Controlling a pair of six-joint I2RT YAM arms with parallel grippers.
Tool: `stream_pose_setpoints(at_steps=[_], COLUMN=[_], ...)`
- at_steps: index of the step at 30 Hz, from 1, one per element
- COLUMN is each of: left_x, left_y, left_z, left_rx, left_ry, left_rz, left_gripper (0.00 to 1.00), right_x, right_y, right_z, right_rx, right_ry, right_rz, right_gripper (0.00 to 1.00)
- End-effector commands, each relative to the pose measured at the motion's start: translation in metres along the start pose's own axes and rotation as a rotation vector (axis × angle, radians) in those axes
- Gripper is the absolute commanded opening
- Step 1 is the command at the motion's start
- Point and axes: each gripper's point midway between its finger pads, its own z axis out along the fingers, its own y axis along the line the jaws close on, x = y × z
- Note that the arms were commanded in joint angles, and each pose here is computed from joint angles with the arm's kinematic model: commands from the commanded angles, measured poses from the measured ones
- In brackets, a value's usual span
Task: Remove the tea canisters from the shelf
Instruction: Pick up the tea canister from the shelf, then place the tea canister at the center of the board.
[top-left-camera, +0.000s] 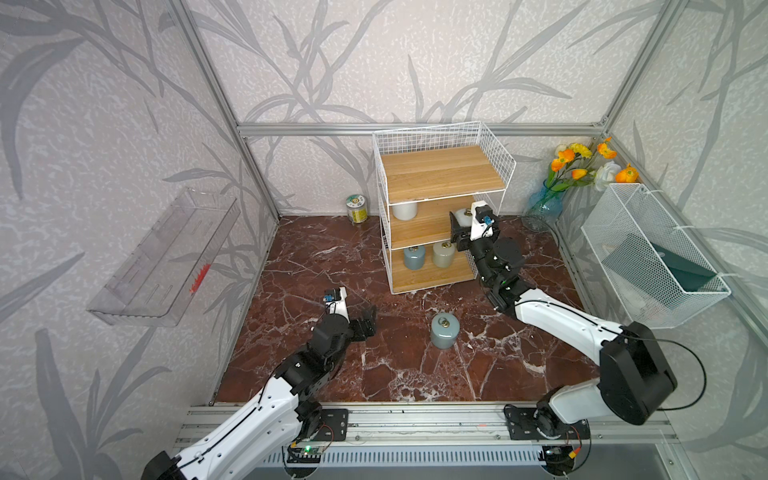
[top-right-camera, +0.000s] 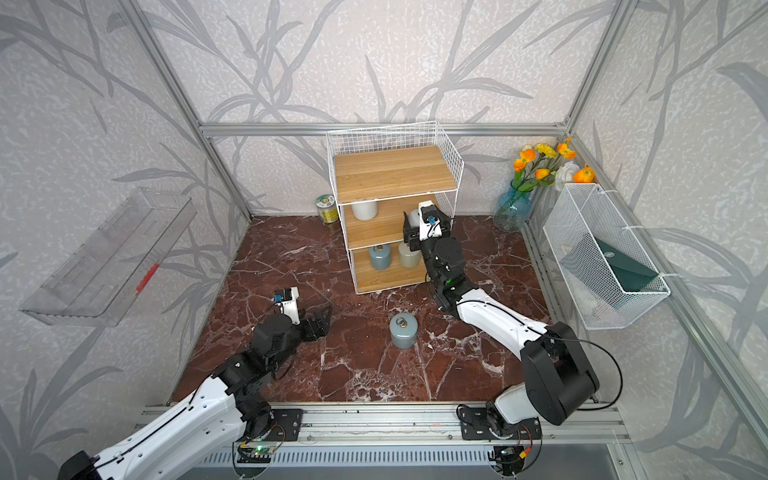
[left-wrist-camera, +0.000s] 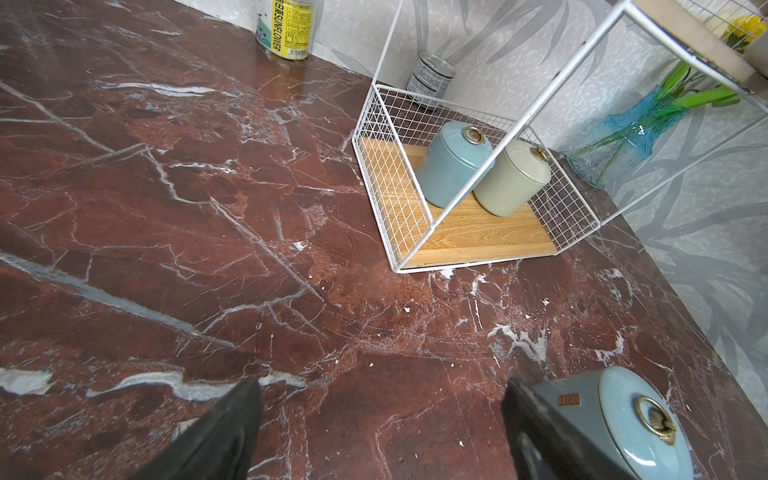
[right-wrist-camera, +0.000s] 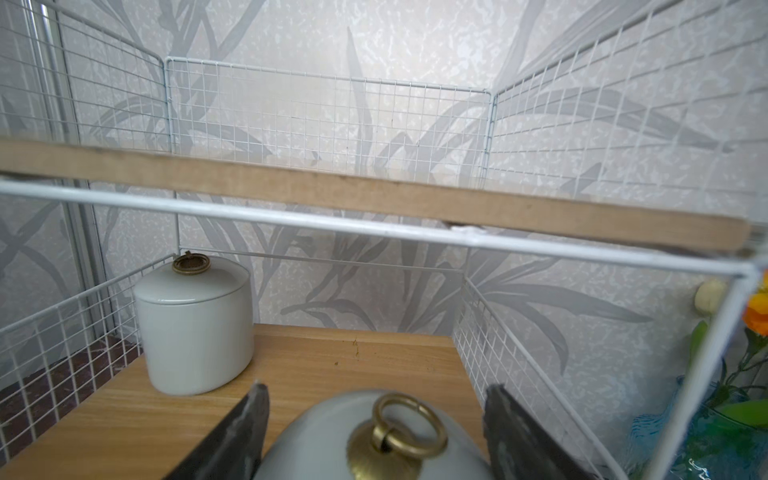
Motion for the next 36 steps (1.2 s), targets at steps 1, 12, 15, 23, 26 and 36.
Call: stream_pose_setpoints(at_steps=[1,12,15,23,26,36], left_x=[-0.003,-0.006,-0.008,-0.007,-0.006,-0.002], left_y=[0.001,0.000,-0.003,-0.007,-0.009,-0.007], left_z=[-0.003,-0.002,-0.001,0.004,0.006,0.009], left_rx=[-0.010,-0.014,-0.010,-0.003,-0.001,-0.019], left_ry=[-0.013,-0.018,-0.014,0.002,0.014,0.036], left_rz=[0.020,0.038,0.048,0.047,0.050,0.056], left_gripper=[0.91,0.91,0.91,0.91,0.91,0.91], right_x=[-0.046,-0.009,0.018,0.094,0.119,0.176], right_y=[-0.009,-0.045,-0.047,-0.042,-0.038,-0.028], right_z=[-0.027,-0.116,-0.129,-0.155,-0.157,-0.156], right_rx=[-0.022,0.051,0.061,0.091,0.097,0.142], right_ry=[-0.100,0.049,0.121,0.252,0.293,0.383], right_rz=[0.054,0.115,0.137,0.209,0.220,0.194], right_gripper=[0.58,0.58,0.58,0.58,0.58,0.58])
